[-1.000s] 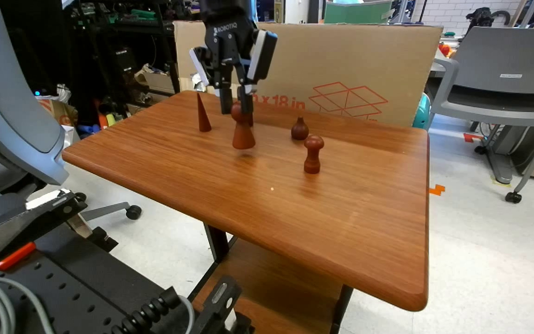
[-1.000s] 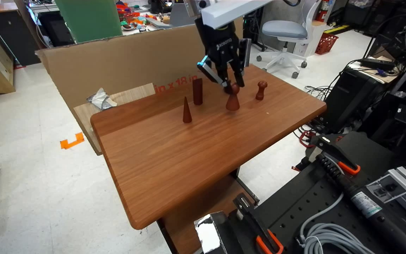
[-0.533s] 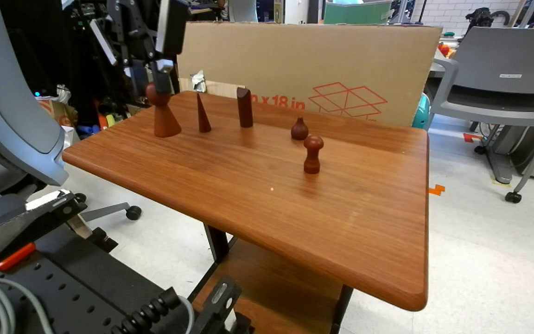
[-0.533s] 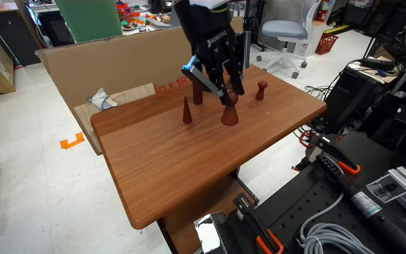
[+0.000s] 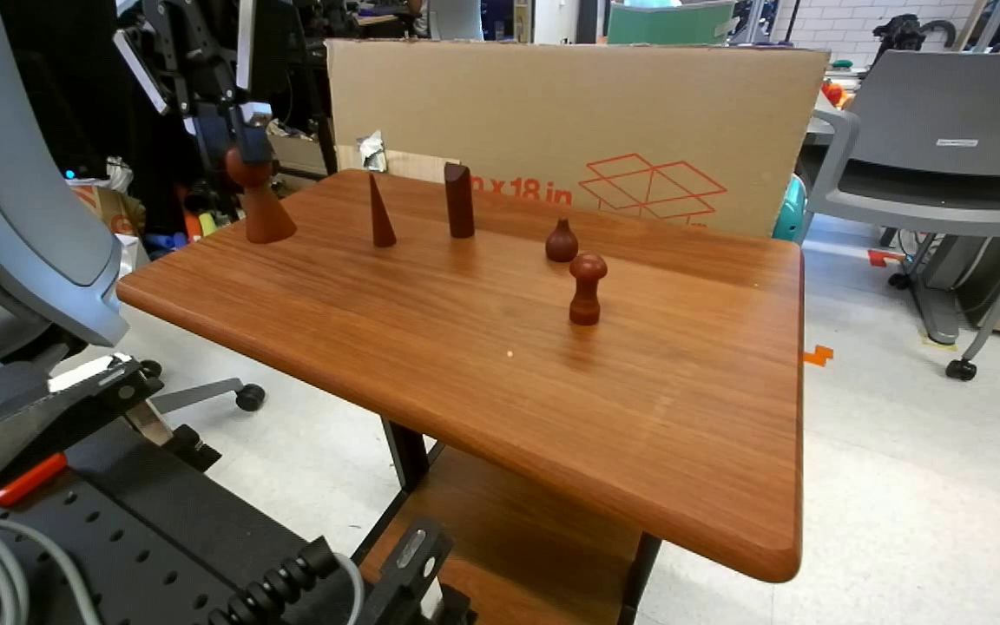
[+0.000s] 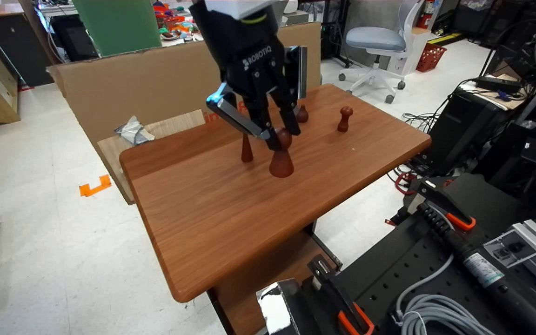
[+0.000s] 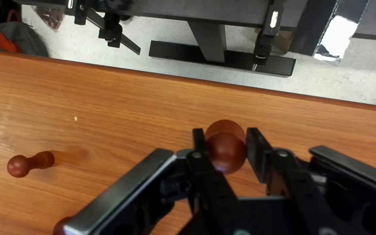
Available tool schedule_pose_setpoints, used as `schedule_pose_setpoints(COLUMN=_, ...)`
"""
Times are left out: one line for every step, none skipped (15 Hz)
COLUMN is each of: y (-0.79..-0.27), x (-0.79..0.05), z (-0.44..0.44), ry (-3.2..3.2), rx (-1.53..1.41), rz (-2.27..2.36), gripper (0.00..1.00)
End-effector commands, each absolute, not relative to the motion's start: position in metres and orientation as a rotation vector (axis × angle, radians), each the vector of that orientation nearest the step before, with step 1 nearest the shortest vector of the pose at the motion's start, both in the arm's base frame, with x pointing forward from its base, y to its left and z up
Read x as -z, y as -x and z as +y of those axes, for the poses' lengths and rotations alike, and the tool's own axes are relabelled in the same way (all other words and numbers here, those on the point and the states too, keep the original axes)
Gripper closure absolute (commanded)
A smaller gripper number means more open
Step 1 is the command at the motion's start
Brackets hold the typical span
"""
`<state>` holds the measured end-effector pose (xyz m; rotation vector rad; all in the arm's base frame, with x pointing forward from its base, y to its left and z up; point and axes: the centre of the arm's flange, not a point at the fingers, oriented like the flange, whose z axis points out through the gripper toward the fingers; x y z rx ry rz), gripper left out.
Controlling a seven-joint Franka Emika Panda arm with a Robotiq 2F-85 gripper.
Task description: Move one brown piece to the left
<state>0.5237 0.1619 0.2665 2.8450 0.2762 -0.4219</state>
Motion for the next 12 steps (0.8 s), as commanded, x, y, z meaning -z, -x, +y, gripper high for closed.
schedule_pose_setpoints(y=-0.535, x=-0.25, z=0.16, ry=-2.859, rx=0.394, rz=0.282, gripper=0.9)
schedule_pose_setpoints(y=-0.537, x=-0.245, z=0.16, ry=-2.86, rx=0.383, rz=0.281, gripper=0.9)
schedule_pose_setpoints(y=-0.539, x=-0.238, z=0.16, ry=-2.855, rx=0.374, rz=0.275, gripper=0.9)
schedule_pose_setpoints(y=-0.541, x=-0.233, z=0.159, ry=-2.856, rx=0.372, rz=0.274, gripper=0.9)
schedule_pose_setpoints(y=-0.543, x=-0.227, z=0.159, ry=-2.856, rx=0.366, rz=0.266, gripper=0.9)
schedule_pose_setpoints(y=-0.545, x=-0.222, z=0.158, ry=-2.859, rx=0.368, rz=0.26, gripper=0.9)
schedule_pose_setpoints(y=-0.546, x=-0.218, z=0.157, ry=-2.859, rx=0.371, rz=0.253, gripper=0.9)
schedule_pose_setpoints(y=-0.546, x=-0.215, z=0.156, ry=-2.858, rx=0.373, rz=0.255, gripper=0.9)
schedule_pose_setpoints(y=-0.546, x=-0.212, z=0.156, ry=-2.856, rx=0.379, rz=0.254, gripper=0.9)
schedule_pose_setpoints(y=-0.546, x=-0.209, z=0.156, ry=-2.854, rx=0.381, rz=0.257, gripper=0.9)
schedule_pose_setpoints(y=-0.546, x=-0.207, z=0.155, ry=-2.851, rx=0.381, rz=0.258, gripper=0.9)
schedule_pose_setpoints(y=-0.546, x=-0.205, z=0.155, ry=-2.848, rx=0.381, rz=0.26, gripper=0.9)
